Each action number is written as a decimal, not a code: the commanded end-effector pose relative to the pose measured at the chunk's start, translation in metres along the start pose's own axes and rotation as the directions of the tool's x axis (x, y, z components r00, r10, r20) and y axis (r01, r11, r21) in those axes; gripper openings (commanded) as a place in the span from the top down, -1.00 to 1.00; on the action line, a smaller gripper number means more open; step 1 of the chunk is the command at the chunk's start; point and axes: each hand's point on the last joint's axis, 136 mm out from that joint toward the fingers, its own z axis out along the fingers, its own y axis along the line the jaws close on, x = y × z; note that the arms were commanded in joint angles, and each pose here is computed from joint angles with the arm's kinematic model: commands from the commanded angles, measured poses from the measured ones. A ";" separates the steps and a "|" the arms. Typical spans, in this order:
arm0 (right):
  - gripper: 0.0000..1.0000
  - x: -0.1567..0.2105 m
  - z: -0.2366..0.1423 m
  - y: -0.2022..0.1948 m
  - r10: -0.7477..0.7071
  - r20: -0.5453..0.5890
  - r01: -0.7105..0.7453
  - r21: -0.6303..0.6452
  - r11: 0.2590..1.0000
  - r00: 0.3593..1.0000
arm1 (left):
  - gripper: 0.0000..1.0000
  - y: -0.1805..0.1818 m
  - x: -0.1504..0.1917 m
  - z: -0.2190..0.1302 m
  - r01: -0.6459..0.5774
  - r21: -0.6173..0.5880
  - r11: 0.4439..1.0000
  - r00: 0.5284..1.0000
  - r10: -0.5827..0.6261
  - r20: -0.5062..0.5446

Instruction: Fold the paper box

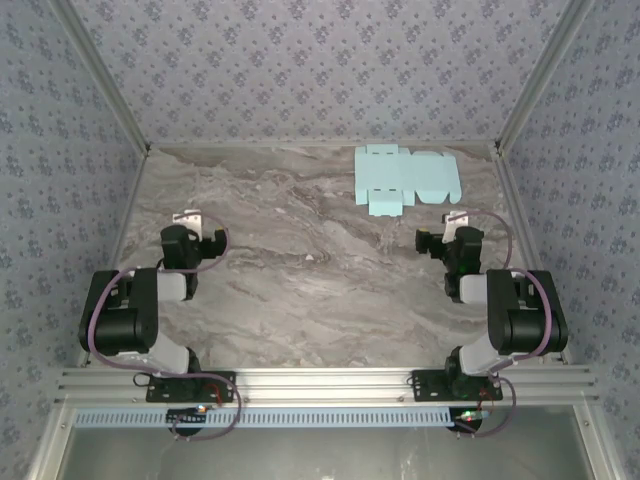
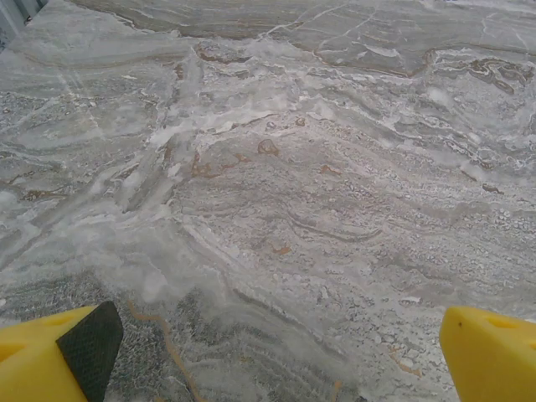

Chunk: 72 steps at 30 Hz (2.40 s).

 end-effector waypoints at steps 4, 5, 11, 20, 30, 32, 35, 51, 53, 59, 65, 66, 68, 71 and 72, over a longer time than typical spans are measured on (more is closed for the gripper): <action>-1.00 -0.010 0.002 -0.001 0.000 0.024 0.000 0.010 1.000 1.000 | -0.98 0.000 -0.015 0.000 -0.002 -0.008 1.000 0.999 0.002 0.038; -1.00 -0.010 0.002 -0.001 0.000 0.024 -0.001 0.010 1.000 1.000 | -0.98 0.001 -0.015 0.000 -0.002 -0.008 1.000 0.999 0.002 0.037; -1.00 -0.010 0.002 -0.001 0.005 0.024 -0.005 0.006 1.000 1.000 | -0.98 0.000 -0.015 0.000 -0.002 -0.007 1.000 0.999 0.002 0.037; -1.00 -0.010 0.002 -0.003 0.018 0.023 -0.017 -0.001 1.000 1.000 | -0.98 0.000 -0.015 0.000 -0.001 -0.007 1.000 0.999 0.002 0.037; -1.00 -0.024 -0.007 -0.014 0.043 0.044 -0.045 0.062 0.997 0.998 | -0.98 0.003 -0.020 -0.003 0.002 -0.033 0.999 0.999 0.000 0.038; -1.00 -0.038 -0.017 -0.025 0.091 0.001 -0.091 0.111 0.990 0.996 | -0.98 -0.002 -0.029 -0.012 -0.024 -0.052 0.998 1.000 0.025 0.013; -1.00 -0.055 -0.026 -0.035 0.168 -0.041 -0.161 0.130 0.978 0.985 | -0.98 -0.004 -0.053 -0.031 0.043 -0.141 0.989 0.999 -0.044 -0.003; -0.81 -0.064 0.060 0.038 0.514 -0.532 -0.683 -0.181 0.707 0.673 | -0.99 -0.022 -0.089 -0.065 0.552 -0.061 0.831 0.833 -0.553 0.004; -0.73 -0.070 0.073 0.060 0.466 -0.567 -0.680 -0.248 0.690 0.679 | -0.99 -0.032 -0.079 -0.060 0.531 -0.064 0.845 0.842 -0.534 -0.070; -0.67 -0.063 0.096 0.097 0.337 -0.635 -0.628 -0.310 0.714 0.696 | -0.98 -0.039 -0.051 -0.063 0.461 -0.105 0.881 0.872 -0.472 -0.127; -0.59 -0.051 0.110 0.095 0.319 -0.657 -0.619 -0.289 0.731 0.683 | -0.98 -0.037 -0.045 -0.072 0.431 -0.114 0.895 0.885 -0.444 -0.140; -0.58 -0.049 0.111 0.096 0.317 -0.665 -0.623 -0.287 0.728 0.677 | -0.98 -0.035 -0.043 -0.074 0.425 -0.126 0.896 0.886 -0.440 -0.146; -0.57 -0.045 0.110 0.099 0.309 -0.676 -0.629 -0.293 0.720 0.669 | -0.99 -0.033 -0.042 -0.077 0.421 -0.135 0.897 0.886 -0.439 -0.148; -0.55 -0.038 0.112 0.103 0.295 -0.694 -0.640 -0.305 0.705 0.656 | -0.98 -0.034 -0.041 -0.078 0.419 -0.124 0.900 0.889 -0.434 -0.145; -0.53 -0.035 0.114 0.104 0.293 -0.701 -0.645 -0.306 0.700 0.650 | -0.99 -0.034 -0.041 -0.077 0.418 -0.125 0.900 0.889 -0.433 -0.147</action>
